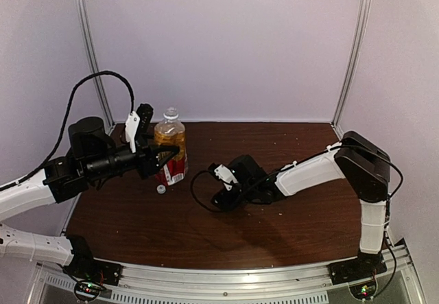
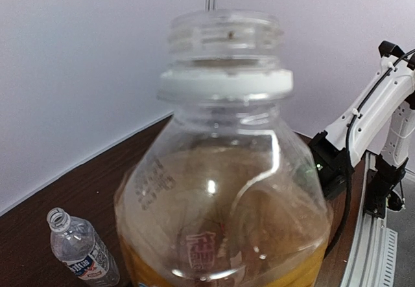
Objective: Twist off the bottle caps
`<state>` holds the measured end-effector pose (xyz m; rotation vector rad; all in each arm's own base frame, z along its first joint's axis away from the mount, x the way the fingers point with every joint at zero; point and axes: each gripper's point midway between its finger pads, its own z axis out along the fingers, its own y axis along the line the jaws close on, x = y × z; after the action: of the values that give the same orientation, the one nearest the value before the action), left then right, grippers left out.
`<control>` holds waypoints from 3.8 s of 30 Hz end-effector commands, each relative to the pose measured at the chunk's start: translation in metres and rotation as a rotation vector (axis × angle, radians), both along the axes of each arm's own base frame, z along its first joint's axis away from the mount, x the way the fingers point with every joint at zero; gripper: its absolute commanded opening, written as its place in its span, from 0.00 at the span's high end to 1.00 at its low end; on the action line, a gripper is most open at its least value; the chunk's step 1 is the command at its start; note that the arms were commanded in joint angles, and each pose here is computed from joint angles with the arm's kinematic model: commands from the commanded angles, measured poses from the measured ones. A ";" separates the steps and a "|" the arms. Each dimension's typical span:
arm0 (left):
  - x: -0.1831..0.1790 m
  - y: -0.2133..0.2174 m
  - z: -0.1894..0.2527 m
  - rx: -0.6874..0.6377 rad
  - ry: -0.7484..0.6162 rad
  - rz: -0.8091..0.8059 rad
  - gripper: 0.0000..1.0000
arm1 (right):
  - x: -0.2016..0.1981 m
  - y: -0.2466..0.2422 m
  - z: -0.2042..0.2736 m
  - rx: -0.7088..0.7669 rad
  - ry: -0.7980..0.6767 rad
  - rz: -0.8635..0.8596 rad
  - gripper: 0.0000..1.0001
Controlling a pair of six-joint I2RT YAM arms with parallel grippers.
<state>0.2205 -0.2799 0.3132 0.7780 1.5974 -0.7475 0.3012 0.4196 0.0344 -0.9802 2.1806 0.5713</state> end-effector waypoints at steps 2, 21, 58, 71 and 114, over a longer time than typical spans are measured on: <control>0.001 0.001 0.007 -0.020 -0.036 0.004 0.64 | 0.005 -0.011 0.052 0.040 -0.085 -0.032 0.22; -0.007 -0.031 -0.004 -0.016 -0.005 -0.157 0.63 | -0.078 -0.041 0.253 0.371 -0.167 0.241 0.12; -0.050 -0.075 -0.026 -0.052 0.091 -0.508 0.62 | -0.111 0.021 0.332 0.590 -0.086 0.503 0.49; -0.045 -0.073 -0.026 -0.050 0.097 -0.470 0.49 | -0.110 0.017 0.333 0.585 -0.106 0.484 1.00; 0.007 0.005 -0.023 -0.002 0.027 0.079 0.02 | 0.077 -0.012 0.181 0.109 -0.349 -0.131 1.00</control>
<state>0.2259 -0.2789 0.2893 0.7122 1.6543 -0.7320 0.3585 0.4049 0.1945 -0.8562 1.9412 0.4473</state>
